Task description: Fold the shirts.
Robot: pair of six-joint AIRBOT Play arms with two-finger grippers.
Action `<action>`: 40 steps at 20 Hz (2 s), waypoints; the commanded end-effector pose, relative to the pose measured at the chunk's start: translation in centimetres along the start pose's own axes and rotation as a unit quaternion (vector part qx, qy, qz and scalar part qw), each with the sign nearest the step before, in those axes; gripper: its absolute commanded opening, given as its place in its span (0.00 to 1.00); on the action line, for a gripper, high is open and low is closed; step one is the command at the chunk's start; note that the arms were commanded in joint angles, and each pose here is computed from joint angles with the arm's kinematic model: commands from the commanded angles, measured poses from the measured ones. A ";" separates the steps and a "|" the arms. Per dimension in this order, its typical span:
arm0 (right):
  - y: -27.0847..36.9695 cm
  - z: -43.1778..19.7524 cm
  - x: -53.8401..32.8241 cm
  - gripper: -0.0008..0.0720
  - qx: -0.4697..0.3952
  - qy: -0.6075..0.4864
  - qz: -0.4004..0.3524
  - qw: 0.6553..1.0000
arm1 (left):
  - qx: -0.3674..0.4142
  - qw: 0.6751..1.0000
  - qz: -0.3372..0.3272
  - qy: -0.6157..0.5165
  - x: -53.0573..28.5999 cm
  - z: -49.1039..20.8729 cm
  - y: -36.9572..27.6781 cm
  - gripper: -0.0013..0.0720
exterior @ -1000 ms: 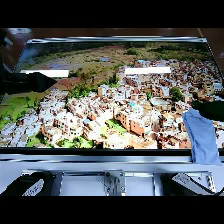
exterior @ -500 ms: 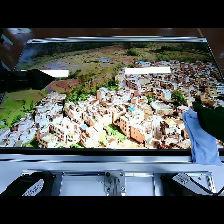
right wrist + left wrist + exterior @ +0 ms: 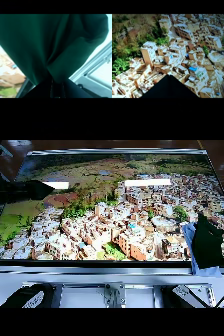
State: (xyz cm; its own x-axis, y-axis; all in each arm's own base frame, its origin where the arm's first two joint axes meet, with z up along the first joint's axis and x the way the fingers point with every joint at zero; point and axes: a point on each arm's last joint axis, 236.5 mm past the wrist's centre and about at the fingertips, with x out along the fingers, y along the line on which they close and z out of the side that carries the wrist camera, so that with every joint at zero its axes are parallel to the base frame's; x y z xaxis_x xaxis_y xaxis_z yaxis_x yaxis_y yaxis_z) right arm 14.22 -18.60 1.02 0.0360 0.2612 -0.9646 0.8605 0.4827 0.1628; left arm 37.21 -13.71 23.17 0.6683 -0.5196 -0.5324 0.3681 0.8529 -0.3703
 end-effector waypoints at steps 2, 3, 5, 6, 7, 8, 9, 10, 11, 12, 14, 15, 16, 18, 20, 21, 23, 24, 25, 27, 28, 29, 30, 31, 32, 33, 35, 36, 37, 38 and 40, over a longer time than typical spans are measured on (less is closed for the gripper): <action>-4.2 1.4 1.4 0.14 0.004 -0.030 -0.082 0.996 | 0.000 1.000 0.000 0.000 0.0 0.0 0.0 0.07; -4.2 2.1 1.3 0.35 0.003 -0.044 -0.084 0.996 | 0.000 1.000 0.000 0.000 0.0 0.0 0.0 0.07; -3.9 3.1 1.2 0.82 -0.011 -0.064 -0.077 0.995 | 0.000 1.000 0.000 -0.001 0.0 0.0 0.0 0.07; -3.4 3.7 0.9 0.82 -0.019 -0.076 -0.068 0.995 | 0.000 1.000 0.000 -0.002 0.0 0.1 0.0 0.07; -2.3 4.7 0.0 0.82 -0.034 -0.100 -0.051 0.993 | 0.000 1.000 0.001 -0.003 0.0 0.2 0.0 0.07; -0.9 6.0 -1.6 0.82 -0.052 -0.131 -0.029 0.990 | 0.000 1.000 0.001 -0.006 0.0 0.3 0.0 0.07; 0.9 7.7 -4.0 0.82 -0.063 -0.176 -0.001 0.982 | 0.000 1.000 0.002 -0.010 0.0 0.5 0.1 0.07; 3.0 9.5 -7.0 0.82 -0.069 -0.230 0.034 0.970 | 0.000 1.000 0.003 -0.017 0.0 0.8 0.2 0.06; 5.8 11.4 -10.9 0.82 -0.077 -0.295 0.081 0.949 | 0.000 1.000 0.004 -0.020 0.1 1.0 0.2 0.06; 8.7 12.6 -14.5 0.82 -0.088 -0.349 0.126 0.925 | 0.002 1.000 0.009 -0.016 0.4 0.8 0.5 0.06; 15.2 12.3 -18.6 0.82 -0.148 -0.398 0.180 0.888 | -0.001 0.998 0.058 0.026 1.8 -1.0 3.0 0.06; 18.6 10.8 -17.9 0.82 -0.198 -0.384 0.182 0.884 | -0.019 0.994 0.093 0.061 2.9 -2.7 4.8 0.06; 21.5 8.7 -15.6 0.82 -0.254 -0.349 0.161 0.887 | -0.031 0.985 0.127 0.112 4.2 -5.1 6.5 0.06; 24.6 4.5 -9.4 0.82 -0.348 -0.261 0.079 0.897 | -0.016 0.954 0.167 0.249 6.1 -10.9 7.8 0.06; 25.0 1.5 -4.4 0.82 -0.398 -0.182 -0.012 0.899 | 0.023 0.917 0.204 0.341 7.1 -14.2 8.5 0.20; 25.2 0.4 -2.8 0.82 -0.419 -0.152 -0.037 0.894 | 0.030 0.914 0.199 0.352 8.1 -14.6 8.0 0.67; 25.8 -1.0 -0.9 0.82 -0.443 -0.119 -0.054 0.887 | 0.039 0.913 0.190 0.358 9.3 -14.8 7.3 0.98; 26.1 -1.4 -0.5 0.82 -0.448 -0.113 -0.055 0.885 | 0.046 0.915 0.186 0.355 9.5 -14.6 7.1 0.98; 26.4 -1.8 -0.4 0.82 -0.451 -0.112 -0.055 0.884 | 0.050 0.917 0.185 0.350 9.7 -14.4 7.0 0.98; 26.6 -2.7 -0.1 0.82 -0.461 -0.102 -0.055 0.880 | 0.053 0.918 0.184 0.347 9.8 -14.3 7.1 0.98; 26.8 -2.9 -0.1 0.82 -0.463 -0.102 -0.052 0.879 | 0.053 0.918 0.183 0.347 9.8 -14.3 7.0 0.98; 26.9 -3.0 -0.1 0.82 -0.464 -0.102 -0.052 0.878 | 0.052 0.918 0.183 0.347 9.8 -14.3 7.0 0.98; 26.9 -3.0 -0.1 0.82 -0.464 -0.102 -0.052 0.878 | 0.053 0.920 0.183 0.342 10.0 -14.1 7.1 0.98; 26.8 -3.0 -0.1 0.82 -0.464 -0.102 -0.052 0.878 | 0.055 0.923 0.182 0.335 10.3 -13.8 7.0 0.98; 26.8 -2.9 -0.1 0.82 -0.464 -0.102 -0.052 0.878 | 0.056 0.925 0.181 0.328 10.5 -13.6 7.0 0.98; 26.8 -3.0 -0.1 0.82 -0.464 -0.102 -0.052 0.878 | 0.056 0.927 0.181 0.324 10.6 -13.4 7.0 0.98; 26.8 -3.0 -0.1 0.82 -0.464 -0.102 -0.052 0.878 | 0.057 0.927 0.181 0.324 10.6 -13.4 7.0 0.98; 26.8 -3.0 -0.1 0.82 -0.464 -0.102 -0.052 0.878 | 0.057 0.927 0.181 0.324 10.6 -13.4 7.0 0.98; 26.8 -3.0 -0.1 0.82 -0.464 -0.102 -0.052 0.878 | 0.057 0.927 0.181 0.324 10.6 -13.4 7.0 0.98; 26.8 -3.0 -0.1 0.82 -0.464 -0.102 -0.052 0.878 | 0.057 0.927 0.181 0.324 10.6 -13.4 7.0 0.98; 26.8 -3.0 -0.1 0.82 -0.464 -0.102 -0.052 0.878 | 0.057 0.927 0.181 0.325 10.6 -13.4 7.0 0.98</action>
State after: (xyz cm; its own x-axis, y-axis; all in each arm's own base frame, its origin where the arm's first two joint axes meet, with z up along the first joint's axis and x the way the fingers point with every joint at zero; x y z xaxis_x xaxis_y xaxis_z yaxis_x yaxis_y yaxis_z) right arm 35.83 -3.24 6.09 0.1544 0.0656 -0.9858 0.0837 0.9933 0.0792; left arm 38.14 -13.87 4.70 0.2417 -0.0883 -0.9663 0.2844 0.9586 -0.0164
